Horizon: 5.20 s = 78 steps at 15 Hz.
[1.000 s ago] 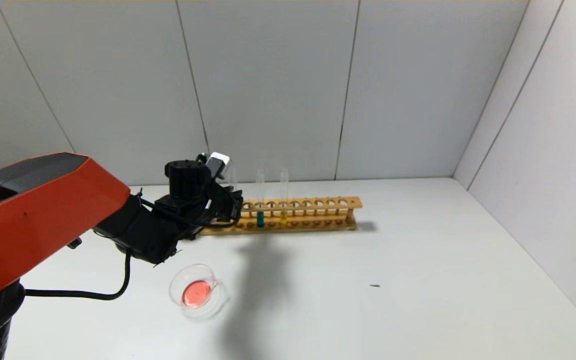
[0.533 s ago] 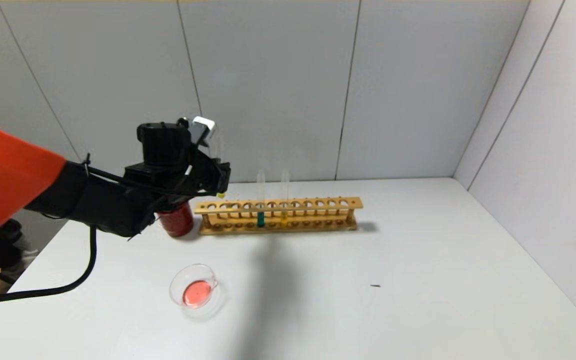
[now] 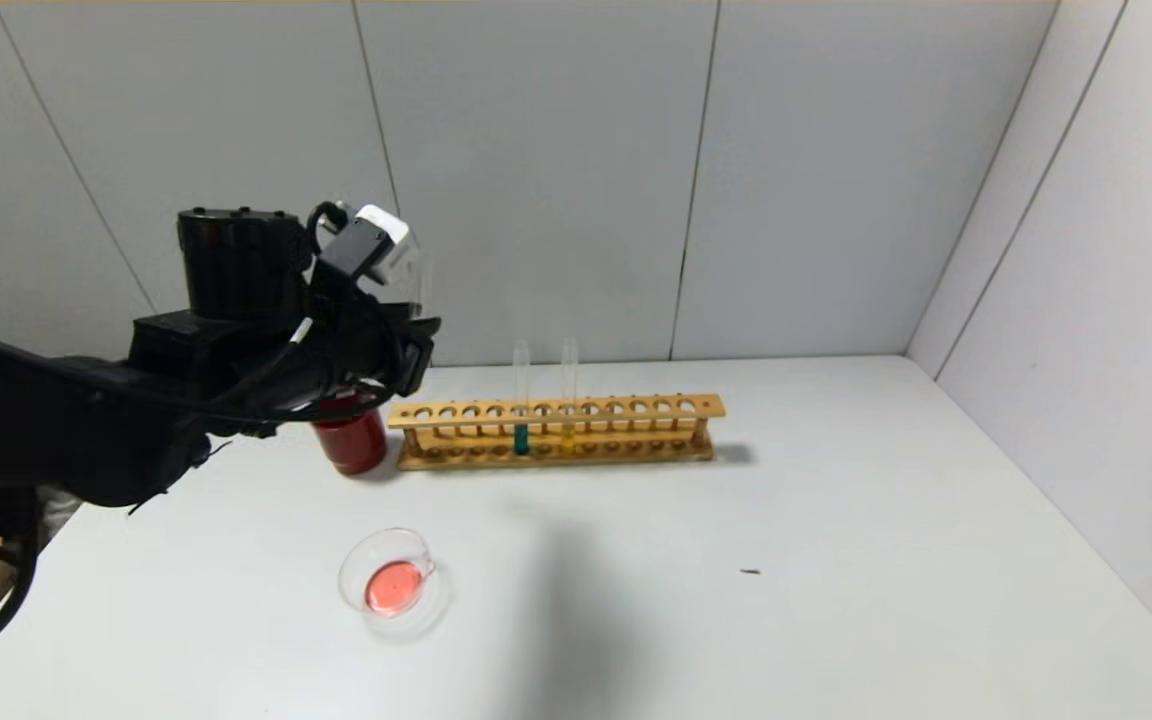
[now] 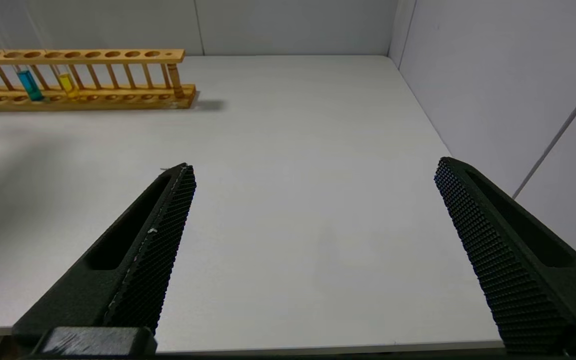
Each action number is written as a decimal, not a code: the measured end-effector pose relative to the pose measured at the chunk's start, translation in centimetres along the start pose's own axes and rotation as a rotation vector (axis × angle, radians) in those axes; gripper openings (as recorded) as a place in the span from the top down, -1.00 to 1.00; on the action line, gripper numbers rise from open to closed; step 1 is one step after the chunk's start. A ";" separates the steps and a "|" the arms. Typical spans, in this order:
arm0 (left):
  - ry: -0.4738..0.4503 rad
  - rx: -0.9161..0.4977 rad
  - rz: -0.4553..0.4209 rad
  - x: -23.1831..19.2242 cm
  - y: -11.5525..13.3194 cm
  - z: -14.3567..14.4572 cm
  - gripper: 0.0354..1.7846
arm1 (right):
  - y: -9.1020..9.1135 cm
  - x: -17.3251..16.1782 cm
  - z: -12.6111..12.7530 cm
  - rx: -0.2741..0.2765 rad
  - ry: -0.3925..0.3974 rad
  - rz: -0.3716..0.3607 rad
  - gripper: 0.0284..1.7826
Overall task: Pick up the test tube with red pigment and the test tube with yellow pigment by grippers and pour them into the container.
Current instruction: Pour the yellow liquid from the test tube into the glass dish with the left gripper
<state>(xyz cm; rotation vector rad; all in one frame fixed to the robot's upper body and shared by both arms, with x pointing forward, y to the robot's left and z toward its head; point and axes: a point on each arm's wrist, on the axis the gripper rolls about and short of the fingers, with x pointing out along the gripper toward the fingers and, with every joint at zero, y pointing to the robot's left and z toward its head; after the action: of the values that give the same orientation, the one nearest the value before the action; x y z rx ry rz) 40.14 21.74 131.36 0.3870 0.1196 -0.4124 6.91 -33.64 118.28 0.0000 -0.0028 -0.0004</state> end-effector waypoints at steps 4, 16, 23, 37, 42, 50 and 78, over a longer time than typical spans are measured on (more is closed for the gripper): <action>0.002 0.219 -0.080 -3.9 -0.7 -1.2 0.68 | 0.0 0.0 0.0 0.000 0.000 0.000 -0.96; 0.074 0.835 -0.240 -8.7 1.7 -8.8 0.68 | 0.0 0.0 0.0 0.000 0.000 0.000 -0.96; 0.174 1.090 -0.309 -8.0 3.4 -11.8 0.68 | 0.0 0.0 0.0 0.000 0.000 0.000 -0.96; 0.282 1.387 -0.406 -4.2 4.7 -12.8 0.68 | 0.0 0.0 0.0 0.000 0.000 0.000 -0.96; 0.286 1.417 -0.402 -3.1 4.4 -12.4 0.68 | 0.0 0.0 0.0 0.000 0.000 0.000 -0.96; 0.297 1.550 -0.430 -2.7 4.4 -12.4 0.68 | 0.0 0.0 0.0 0.000 0.000 0.000 -0.96; 0.267 1.832 -0.426 -3.0 3.2 -10.2 0.68 | 0.0 0.0 0.0 0.000 0.000 0.000 -0.96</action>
<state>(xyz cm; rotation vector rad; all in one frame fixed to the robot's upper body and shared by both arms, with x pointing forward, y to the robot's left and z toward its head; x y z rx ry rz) 38.35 29.54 123.63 2.2520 0.0498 -0.8166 6.91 -33.64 118.28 0.0000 -0.0028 -0.0004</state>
